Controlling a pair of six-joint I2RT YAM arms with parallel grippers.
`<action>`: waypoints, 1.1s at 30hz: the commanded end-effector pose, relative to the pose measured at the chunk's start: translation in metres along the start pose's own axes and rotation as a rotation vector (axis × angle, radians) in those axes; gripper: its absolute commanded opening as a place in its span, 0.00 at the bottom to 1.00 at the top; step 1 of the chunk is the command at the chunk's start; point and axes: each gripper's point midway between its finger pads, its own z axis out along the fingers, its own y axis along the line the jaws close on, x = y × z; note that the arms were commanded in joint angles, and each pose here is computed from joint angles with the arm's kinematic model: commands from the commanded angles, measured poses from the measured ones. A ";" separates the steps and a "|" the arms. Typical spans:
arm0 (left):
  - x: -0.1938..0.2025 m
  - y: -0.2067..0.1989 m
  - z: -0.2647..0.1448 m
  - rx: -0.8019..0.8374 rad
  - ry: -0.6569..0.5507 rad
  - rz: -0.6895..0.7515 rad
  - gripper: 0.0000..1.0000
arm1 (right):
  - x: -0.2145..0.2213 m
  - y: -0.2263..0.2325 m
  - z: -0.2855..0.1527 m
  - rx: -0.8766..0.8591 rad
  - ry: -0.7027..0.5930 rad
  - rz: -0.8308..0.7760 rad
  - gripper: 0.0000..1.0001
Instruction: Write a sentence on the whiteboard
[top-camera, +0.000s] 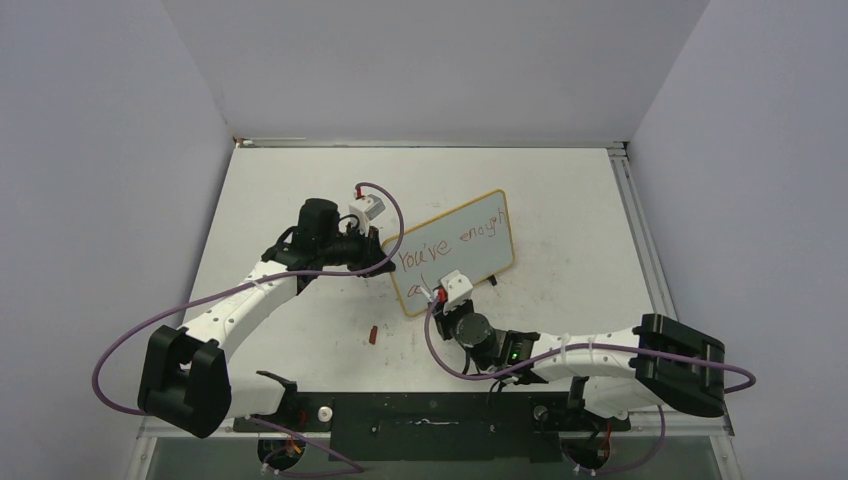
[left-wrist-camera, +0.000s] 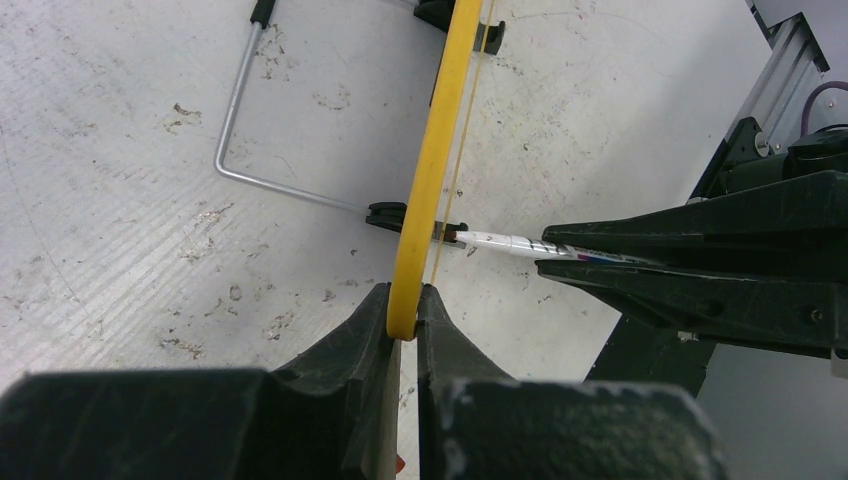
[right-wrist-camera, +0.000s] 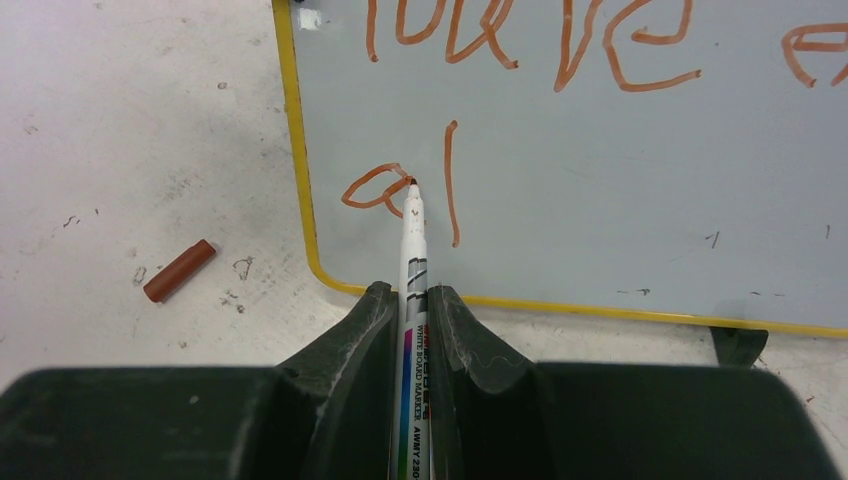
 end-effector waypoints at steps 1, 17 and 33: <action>0.006 0.007 -0.004 -0.055 0.035 -0.013 0.00 | -0.028 -0.002 -0.010 -0.005 -0.081 0.050 0.05; 0.007 0.008 -0.004 -0.058 0.036 -0.014 0.00 | -0.019 -0.029 -0.001 0.049 -0.054 0.034 0.05; 0.007 0.008 -0.003 -0.058 0.038 -0.015 0.00 | 0.004 -0.033 0.001 0.067 0.005 0.040 0.05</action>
